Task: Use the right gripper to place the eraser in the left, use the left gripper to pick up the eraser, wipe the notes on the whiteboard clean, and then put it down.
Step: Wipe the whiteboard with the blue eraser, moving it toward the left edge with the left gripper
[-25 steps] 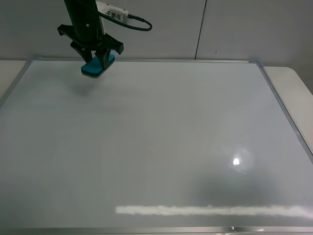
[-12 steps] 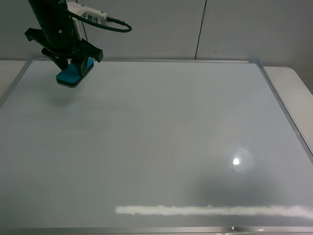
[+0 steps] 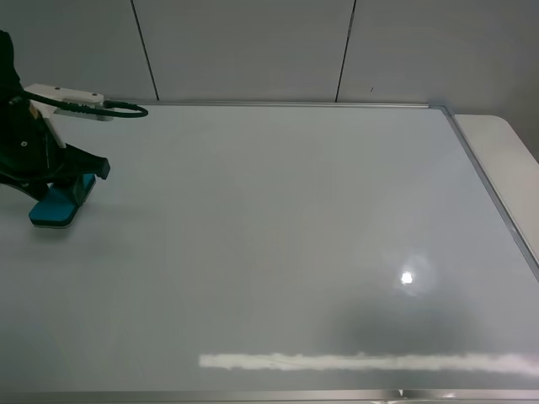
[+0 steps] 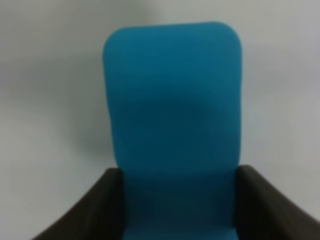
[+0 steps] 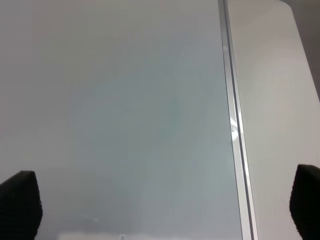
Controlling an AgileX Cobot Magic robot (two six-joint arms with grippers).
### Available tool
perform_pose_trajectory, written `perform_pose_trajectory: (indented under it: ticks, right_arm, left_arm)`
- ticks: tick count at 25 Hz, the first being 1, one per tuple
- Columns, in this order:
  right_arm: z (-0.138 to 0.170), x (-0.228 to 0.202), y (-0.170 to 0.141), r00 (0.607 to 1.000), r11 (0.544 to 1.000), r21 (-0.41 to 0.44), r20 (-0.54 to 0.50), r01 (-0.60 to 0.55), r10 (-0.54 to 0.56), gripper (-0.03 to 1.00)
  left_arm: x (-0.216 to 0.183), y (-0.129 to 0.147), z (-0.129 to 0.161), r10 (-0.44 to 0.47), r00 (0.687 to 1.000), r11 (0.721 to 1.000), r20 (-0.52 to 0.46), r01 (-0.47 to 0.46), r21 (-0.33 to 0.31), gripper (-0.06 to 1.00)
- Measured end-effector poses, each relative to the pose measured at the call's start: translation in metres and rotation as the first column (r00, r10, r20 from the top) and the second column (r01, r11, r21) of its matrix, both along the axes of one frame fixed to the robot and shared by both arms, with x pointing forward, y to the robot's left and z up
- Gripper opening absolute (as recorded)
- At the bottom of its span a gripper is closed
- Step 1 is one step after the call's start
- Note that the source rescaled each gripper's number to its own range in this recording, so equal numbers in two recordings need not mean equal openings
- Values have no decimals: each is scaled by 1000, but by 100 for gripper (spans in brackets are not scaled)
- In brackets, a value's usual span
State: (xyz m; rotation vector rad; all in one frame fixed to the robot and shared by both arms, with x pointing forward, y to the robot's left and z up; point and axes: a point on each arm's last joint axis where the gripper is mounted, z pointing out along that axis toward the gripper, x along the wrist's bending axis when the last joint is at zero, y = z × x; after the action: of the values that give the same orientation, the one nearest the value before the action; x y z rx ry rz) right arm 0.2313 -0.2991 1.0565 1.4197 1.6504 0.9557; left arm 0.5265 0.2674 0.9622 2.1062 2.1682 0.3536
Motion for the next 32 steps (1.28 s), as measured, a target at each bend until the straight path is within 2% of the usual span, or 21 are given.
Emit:
perform_pose_trajectory:
  ticks: [3,7,14,26,27,28,29,31,32]
  right_arm:
    - [0,0,0,1000,1000,0,0,0,0,100]
    - [0,0,0,1000,1000,0,0,0,0,100]
    - [0,0,0,1000,1000,0,0,0,0,100]
    - [0,0,0,1000,1000,0,0,0,0,100]
    - [0,0,0,1000,1000,0,0,0,0,100]
    - [0,0,0,1000,1000,0,0,0,0,100]
    - [0,0,0,1000,1000,0,0,0,0,100]
    - [0,0,0,1000,1000,0,0,0,0,100]
    - [0,0,0,1000,1000,0,0,0,0,100]
  left_arm:
    - [-15,15,-6,59,998,998,14,-59,-19,2]
    - [-26,18,-11,89,995,995,37,-86,-56,2]
    - [-35,10,-27,47,994,996,100,-39,-80,2]
    - [-35,11,-36,24,994,998,105,-17,-67,3]
    - [-35,11,-36,21,994,998,110,-14,-67,9]
    - [-34,11,-36,20,993,997,119,-12,-70,21]
    - [-34,10,-35,21,992,997,124,-12,-72,33]
    - [-33,10,-35,29,991,997,128,-19,-76,66]
    - [-33,10,-35,33,991,997,130,-23,-78,77]
